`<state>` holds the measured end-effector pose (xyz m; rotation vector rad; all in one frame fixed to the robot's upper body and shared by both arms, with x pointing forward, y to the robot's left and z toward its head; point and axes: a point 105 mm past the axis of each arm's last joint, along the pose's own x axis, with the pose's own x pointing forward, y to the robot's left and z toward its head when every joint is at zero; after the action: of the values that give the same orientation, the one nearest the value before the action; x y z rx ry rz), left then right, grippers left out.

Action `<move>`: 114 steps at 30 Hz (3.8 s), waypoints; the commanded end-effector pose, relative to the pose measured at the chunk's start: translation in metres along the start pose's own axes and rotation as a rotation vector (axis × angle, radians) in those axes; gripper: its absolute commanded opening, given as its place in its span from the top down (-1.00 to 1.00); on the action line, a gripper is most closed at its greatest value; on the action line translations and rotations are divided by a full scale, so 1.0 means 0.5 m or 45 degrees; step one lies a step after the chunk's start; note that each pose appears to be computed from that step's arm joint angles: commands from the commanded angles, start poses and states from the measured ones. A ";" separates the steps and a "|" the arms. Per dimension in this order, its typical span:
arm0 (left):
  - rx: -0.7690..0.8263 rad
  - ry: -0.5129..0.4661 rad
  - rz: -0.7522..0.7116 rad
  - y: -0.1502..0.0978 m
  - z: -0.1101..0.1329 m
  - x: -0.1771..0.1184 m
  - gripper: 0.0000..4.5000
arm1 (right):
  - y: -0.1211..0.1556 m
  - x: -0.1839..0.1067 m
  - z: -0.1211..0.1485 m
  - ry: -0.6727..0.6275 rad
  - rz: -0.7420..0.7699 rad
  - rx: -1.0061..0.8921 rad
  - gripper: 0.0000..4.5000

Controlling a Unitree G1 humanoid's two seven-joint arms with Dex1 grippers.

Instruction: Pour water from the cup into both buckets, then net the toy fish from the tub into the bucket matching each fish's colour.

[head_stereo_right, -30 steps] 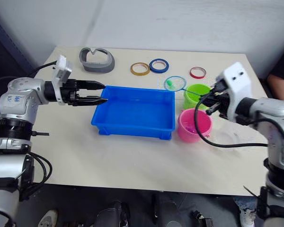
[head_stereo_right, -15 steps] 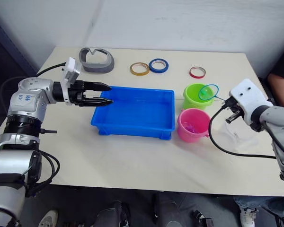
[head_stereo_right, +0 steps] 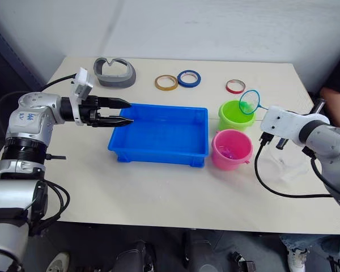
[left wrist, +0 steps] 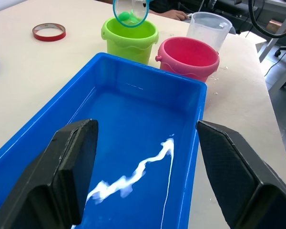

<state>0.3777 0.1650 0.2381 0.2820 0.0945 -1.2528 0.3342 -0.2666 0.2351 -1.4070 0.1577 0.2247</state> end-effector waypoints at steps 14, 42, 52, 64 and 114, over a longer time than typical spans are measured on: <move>0.068 -0.031 0.001 0.002 0.030 -0.002 -0.60 | -0.009 -0.017 0.029 -0.003 -0.233 -0.869 1.00; 0.045 0.034 -0.067 -0.051 0.028 -0.078 -0.60 | 0.034 -0.122 0.256 -0.875 0.601 0.639 1.00; -0.034 0.103 -0.072 -0.141 0.019 -0.116 -0.60 | 0.192 -0.121 0.335 -1.044 1.192 0.760 1.00; -0.052 0.140 0.004 -0.178 -0.042 -0.118 -0.60 | 0.335 -0.031 0.399 -1.026 1.237 0.720 1.00; -0.606 0.154 1.012 -0.309 -0.356 -0.241 -0.61 | 0.402 -0.174 0.114 -0.420 0.926 1.327 -0.98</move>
<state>0.2151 0.2747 0.0705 -0.0308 0.3526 -0.4276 0.1973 -0.1818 0.0698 -0.1987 0.4666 0.8432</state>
